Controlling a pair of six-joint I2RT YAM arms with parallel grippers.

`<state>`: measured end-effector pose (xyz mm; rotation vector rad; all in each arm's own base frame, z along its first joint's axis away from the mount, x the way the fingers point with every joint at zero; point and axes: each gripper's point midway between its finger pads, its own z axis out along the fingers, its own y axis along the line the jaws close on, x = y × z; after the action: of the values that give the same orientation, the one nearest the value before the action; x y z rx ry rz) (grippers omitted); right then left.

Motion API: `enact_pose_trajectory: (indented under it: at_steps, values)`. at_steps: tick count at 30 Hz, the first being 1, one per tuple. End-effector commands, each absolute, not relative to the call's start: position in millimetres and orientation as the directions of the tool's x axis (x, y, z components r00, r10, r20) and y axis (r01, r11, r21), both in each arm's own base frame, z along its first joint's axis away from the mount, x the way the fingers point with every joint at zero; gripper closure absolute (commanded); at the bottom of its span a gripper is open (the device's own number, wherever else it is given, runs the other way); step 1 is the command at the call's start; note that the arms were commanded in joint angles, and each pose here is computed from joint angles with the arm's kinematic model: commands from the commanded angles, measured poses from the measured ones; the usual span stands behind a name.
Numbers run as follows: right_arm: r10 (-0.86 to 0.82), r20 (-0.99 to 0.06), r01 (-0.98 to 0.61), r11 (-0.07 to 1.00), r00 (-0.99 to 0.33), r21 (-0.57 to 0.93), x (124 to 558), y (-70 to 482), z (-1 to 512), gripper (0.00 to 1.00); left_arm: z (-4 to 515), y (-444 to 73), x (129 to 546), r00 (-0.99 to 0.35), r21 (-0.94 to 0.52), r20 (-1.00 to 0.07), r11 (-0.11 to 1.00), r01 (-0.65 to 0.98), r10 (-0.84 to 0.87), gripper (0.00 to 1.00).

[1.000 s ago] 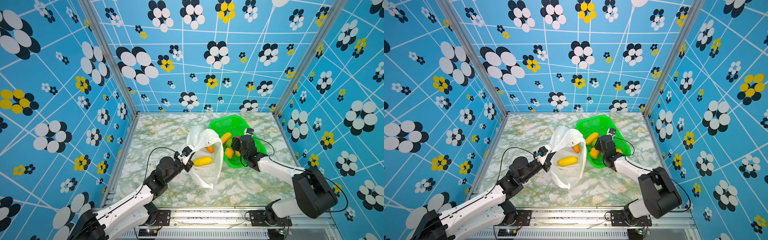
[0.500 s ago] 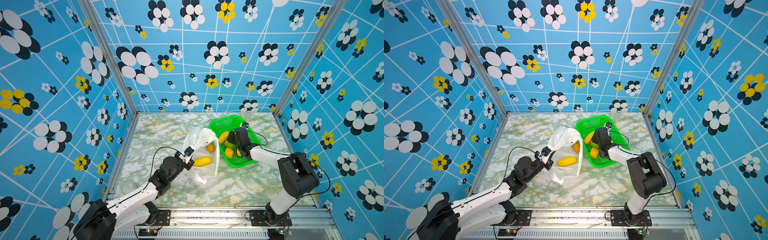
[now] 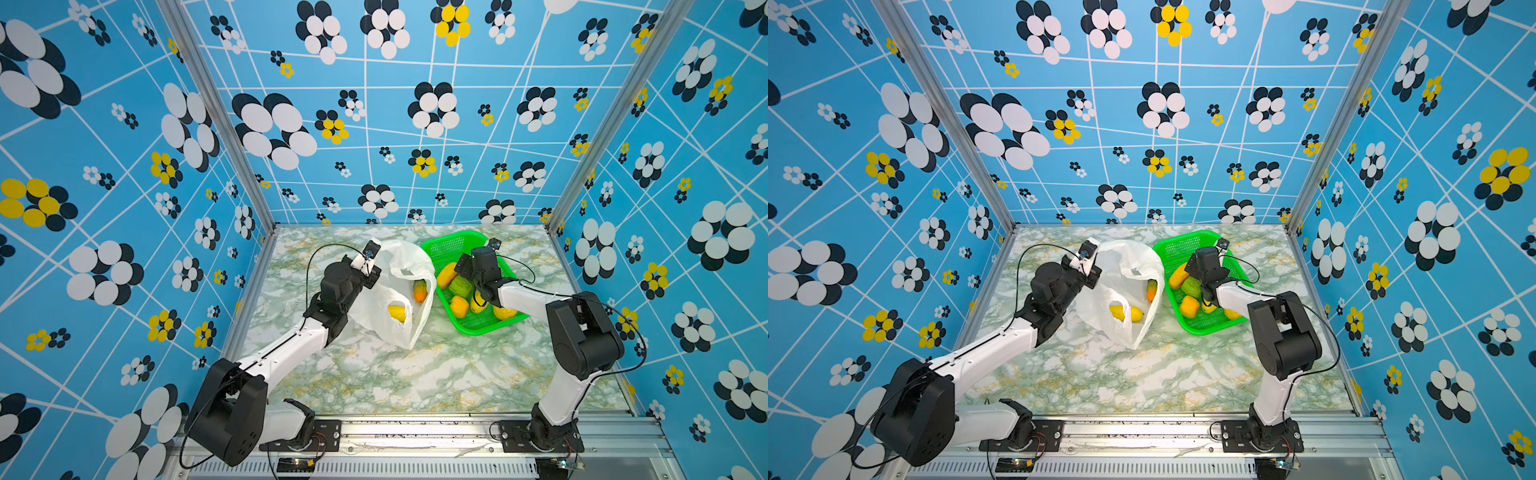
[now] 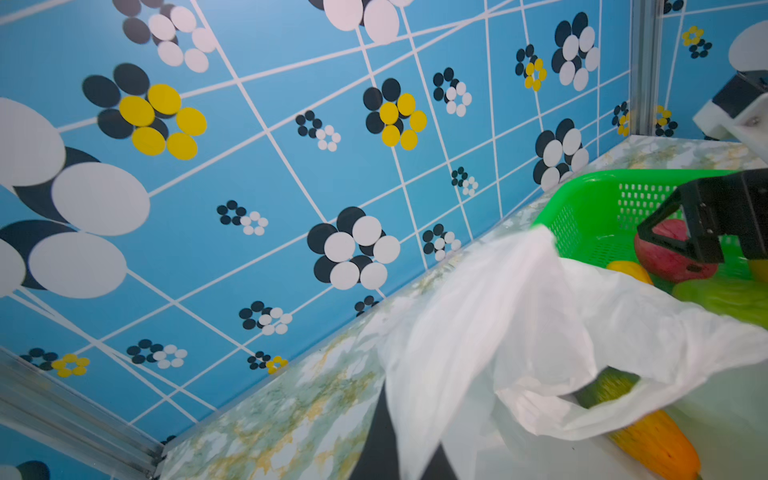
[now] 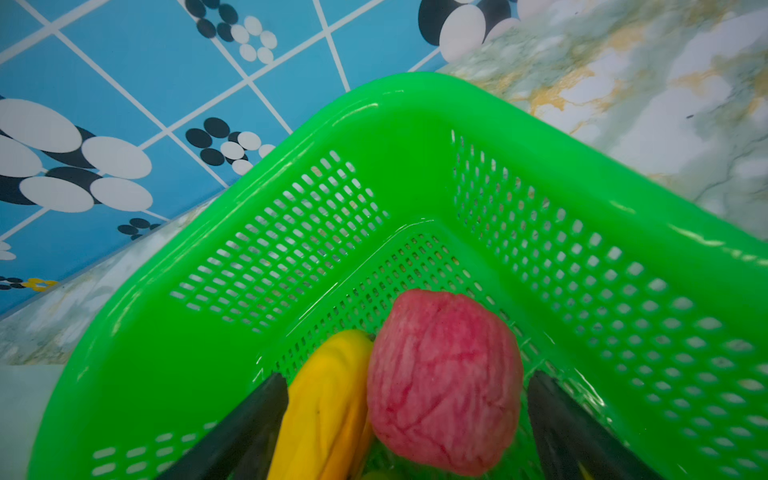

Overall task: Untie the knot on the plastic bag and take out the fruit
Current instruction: 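Release the red fruit into the basket and return the right gripper to the bag, then reach the right gripper into the bag and grasp the yellow fruit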

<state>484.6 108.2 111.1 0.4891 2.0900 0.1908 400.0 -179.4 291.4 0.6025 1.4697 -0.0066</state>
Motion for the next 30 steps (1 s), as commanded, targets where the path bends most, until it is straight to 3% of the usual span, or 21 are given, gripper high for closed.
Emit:
enact_pose_trajectory:
  at_steps: [1,6,13,18,24,30]
  values:
    - [0.434,-0.796,0.235,0.9,-0.422,0.367,475.6,111.2,143.8,0.09,312.4,-194.4,384.7,0.238,0.441,-0.897,0.785,0.435,0.372,1.0]
    - [0.431,-0.804,0.141,0.901,-0.41,0.411,449.2,133.3,164.4,0.18,315.0,-194.2,344.9,0.331,0.424,-0.898,0.767,0.481,0.289,1.0]
    - [0.354,-0.84,-0.087,0.902,-0.412,0.423,386.7,200.2,191.7,0.33,249.0,-184.1,325.4,0.135,0.282,-0.959,0.807,0.519,0.249,1.0]
    - [0.287,-0.866,-0.275,0.866,-0.41,0.418,332.2,251.8,206.0,0.43,229.3,-187.0,320.4,0.094,0.285,-0.956,0.803,0.524,0.279,1.0]
    - [0.136,-0.924,-0.495,0.811,-0.356,0.31,275.7,316.2,224.0,0.47,233.2,-189.9,316.9,0.079,0.253,-0.965,0.802,0.54,0.252,1.0]
    - [-0.006,-0.907,-0.543,0.803,-0.421,0.247,287.1,362.4,193.6,0.46,233.9,-179.6,314.0,0.045,0.227,-0.97,0.831,0.508,0.237,1.0]
